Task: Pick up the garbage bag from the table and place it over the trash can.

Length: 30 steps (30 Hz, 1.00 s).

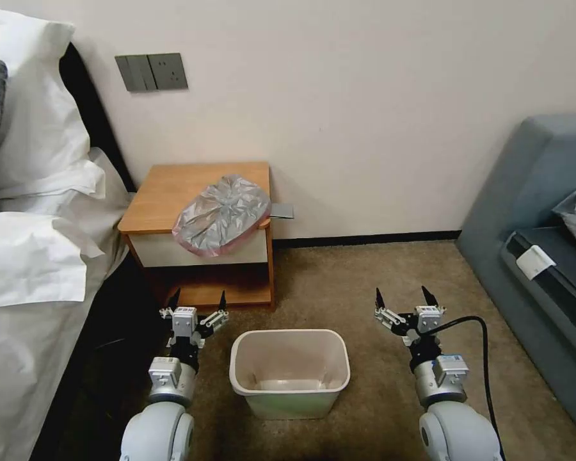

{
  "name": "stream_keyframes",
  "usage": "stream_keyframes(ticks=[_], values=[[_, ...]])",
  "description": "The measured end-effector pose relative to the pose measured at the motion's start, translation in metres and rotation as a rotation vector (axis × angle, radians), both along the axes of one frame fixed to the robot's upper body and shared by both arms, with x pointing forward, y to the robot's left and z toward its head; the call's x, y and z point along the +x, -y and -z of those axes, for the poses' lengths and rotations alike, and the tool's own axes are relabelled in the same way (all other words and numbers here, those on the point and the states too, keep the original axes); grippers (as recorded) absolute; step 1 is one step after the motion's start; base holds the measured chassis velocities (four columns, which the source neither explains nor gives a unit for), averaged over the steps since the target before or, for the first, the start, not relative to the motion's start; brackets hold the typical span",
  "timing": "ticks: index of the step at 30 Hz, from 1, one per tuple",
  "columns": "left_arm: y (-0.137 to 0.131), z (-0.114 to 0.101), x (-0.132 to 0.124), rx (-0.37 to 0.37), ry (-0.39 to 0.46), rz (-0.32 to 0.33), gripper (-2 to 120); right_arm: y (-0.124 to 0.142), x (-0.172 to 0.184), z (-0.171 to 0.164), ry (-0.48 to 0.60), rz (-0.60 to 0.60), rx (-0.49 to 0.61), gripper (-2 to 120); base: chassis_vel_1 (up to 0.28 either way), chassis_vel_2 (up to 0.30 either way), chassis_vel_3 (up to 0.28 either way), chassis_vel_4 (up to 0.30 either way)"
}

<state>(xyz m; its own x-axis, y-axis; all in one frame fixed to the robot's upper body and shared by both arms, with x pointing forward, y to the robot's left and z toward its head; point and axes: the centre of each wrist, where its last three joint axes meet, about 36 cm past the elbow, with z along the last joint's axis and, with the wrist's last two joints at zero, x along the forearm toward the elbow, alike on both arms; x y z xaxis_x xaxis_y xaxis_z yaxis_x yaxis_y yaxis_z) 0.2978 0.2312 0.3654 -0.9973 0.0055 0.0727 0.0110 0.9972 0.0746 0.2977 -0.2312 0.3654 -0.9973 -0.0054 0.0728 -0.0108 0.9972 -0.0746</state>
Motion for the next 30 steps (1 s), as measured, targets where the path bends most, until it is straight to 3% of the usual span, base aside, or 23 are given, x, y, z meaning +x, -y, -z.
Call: stream_keyframes(ticks=[30], values=[[0.0000, 0.0000, 0.0000, 0.000, 0.000, 0.000, 100, 0.0000, 0.0000, 0.0000, 0.000, 0.000, 0.000, 100, 0.000, 0.000, 0.000, 0.000]])
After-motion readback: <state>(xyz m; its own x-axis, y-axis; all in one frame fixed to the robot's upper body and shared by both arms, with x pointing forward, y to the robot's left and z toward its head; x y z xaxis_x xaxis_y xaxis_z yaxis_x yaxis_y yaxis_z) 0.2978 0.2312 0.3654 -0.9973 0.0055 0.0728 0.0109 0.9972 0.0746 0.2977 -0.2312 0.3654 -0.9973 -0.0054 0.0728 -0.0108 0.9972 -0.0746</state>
